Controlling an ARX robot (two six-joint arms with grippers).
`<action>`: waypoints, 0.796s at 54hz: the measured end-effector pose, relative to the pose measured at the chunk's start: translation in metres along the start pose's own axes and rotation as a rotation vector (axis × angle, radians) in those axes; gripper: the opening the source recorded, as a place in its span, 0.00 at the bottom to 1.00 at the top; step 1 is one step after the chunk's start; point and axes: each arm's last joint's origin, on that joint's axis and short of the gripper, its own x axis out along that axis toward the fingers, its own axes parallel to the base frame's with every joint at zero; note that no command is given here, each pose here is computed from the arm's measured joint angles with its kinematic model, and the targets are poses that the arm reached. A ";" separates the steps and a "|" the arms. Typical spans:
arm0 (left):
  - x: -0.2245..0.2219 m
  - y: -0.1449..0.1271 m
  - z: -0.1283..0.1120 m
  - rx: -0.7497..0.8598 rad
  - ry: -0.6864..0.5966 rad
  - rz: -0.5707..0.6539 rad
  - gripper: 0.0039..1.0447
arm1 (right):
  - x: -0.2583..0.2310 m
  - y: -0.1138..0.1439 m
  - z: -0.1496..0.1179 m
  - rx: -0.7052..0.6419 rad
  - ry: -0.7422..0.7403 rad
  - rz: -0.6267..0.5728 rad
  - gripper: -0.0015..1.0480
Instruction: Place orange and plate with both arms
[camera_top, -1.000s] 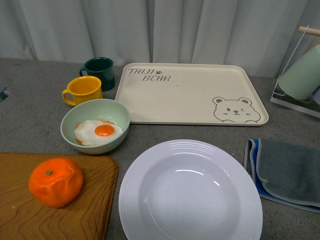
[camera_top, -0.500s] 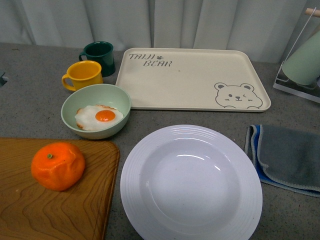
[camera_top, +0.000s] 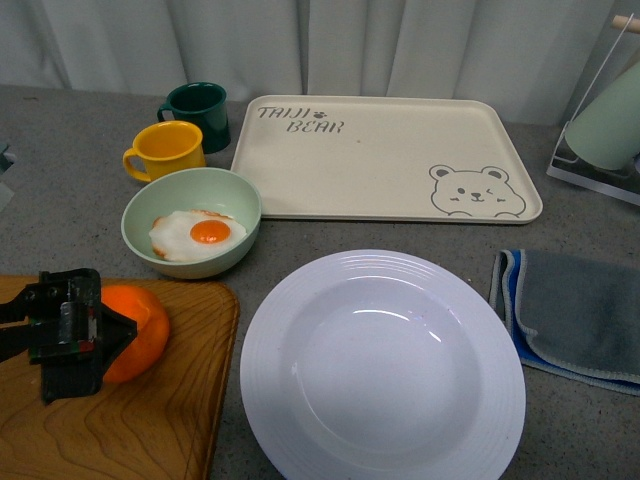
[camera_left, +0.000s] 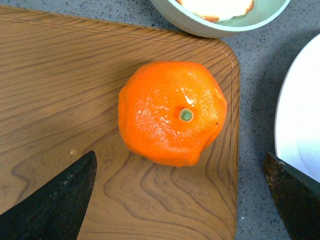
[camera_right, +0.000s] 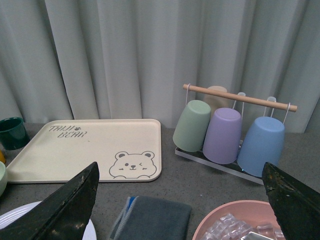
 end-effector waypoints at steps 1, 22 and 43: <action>0.001 0.000 0.001 -0.003 0.002 -0.001 0.94 | 0.000 0.000 0.000 0.000 0.000 0.000 0.91; 0.028 0.004 0.016 -0.056 0.022 0.012 0.94 | 0.000 0.000 0.000 0.000 0.000 0.000 0.91; 0.032 -0.001 0.019 -0.046 0.030 -0.001 0.56 | 0.000 0.000 0.000 0.000 0.000 0.000 0.91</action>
